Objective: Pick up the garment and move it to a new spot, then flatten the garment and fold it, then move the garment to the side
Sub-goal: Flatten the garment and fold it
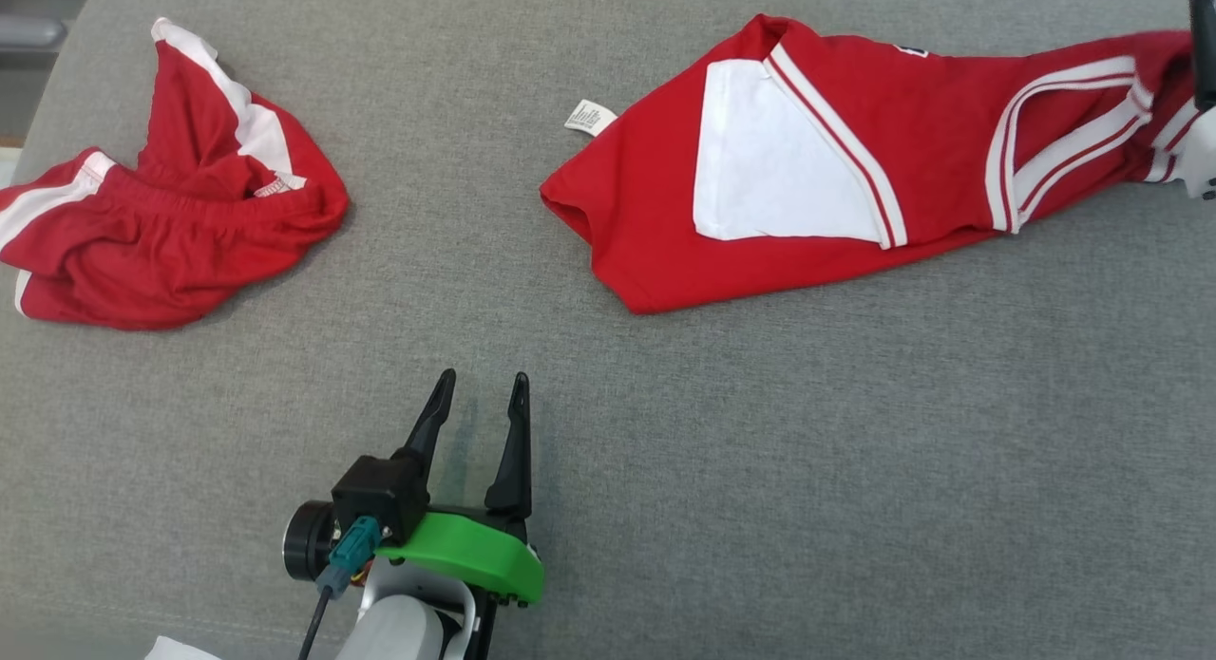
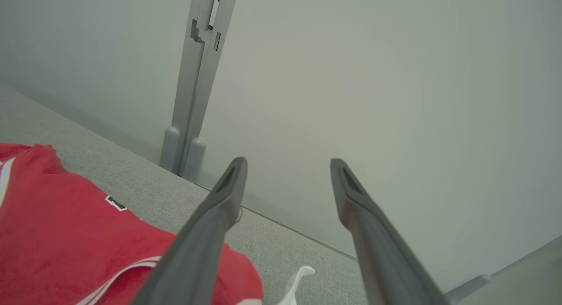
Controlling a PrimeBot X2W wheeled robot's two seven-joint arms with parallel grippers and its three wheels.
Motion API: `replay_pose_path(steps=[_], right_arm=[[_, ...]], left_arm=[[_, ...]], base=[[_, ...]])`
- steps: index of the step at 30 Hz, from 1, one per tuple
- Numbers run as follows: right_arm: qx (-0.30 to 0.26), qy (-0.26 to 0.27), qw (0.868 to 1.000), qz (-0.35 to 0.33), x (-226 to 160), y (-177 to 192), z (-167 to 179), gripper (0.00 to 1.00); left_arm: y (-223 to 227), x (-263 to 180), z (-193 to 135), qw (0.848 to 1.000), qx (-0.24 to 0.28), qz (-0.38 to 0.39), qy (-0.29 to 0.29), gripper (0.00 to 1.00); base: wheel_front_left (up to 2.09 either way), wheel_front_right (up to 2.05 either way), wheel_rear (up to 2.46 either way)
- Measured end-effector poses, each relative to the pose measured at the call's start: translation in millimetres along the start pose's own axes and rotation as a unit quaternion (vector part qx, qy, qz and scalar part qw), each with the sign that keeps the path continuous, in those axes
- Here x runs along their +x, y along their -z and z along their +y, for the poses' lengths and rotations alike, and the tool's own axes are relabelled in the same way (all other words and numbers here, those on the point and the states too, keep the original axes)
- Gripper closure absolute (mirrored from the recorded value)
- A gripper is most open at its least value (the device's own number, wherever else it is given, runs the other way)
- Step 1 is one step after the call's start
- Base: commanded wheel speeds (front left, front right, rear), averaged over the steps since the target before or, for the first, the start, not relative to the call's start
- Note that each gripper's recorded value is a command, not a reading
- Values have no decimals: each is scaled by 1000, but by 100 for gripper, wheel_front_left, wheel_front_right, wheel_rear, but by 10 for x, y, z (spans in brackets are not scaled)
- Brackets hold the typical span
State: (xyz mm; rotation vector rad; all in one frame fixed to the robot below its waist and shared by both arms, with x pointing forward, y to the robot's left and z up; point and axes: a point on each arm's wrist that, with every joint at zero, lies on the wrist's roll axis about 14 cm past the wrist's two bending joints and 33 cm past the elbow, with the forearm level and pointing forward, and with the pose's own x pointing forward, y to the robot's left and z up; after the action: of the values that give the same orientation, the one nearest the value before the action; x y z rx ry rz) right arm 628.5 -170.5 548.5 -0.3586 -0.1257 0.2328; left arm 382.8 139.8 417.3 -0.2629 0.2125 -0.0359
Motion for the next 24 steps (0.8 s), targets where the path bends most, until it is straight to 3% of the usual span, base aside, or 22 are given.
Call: replay_pose_path(steps=[10, 18, 24], right_arm=[[71, -121, 990, -15, -142, 30, 1218, 0], [146, -240, 960, -7, -421, -66, 2204, 0], [166, -302, 938, 19, -544, -17, 2697, 0]], left_arm=[[29, 86, 8, 1000, 1, 4, -2, 0], [6, 113, -54, 1000, 2, 2, 8, 0], [30, 87, 20, 1000, 0, 6, -5, 0]], base=[[0, 0, 0], [0, 0, 0], [0, 0, 0]])
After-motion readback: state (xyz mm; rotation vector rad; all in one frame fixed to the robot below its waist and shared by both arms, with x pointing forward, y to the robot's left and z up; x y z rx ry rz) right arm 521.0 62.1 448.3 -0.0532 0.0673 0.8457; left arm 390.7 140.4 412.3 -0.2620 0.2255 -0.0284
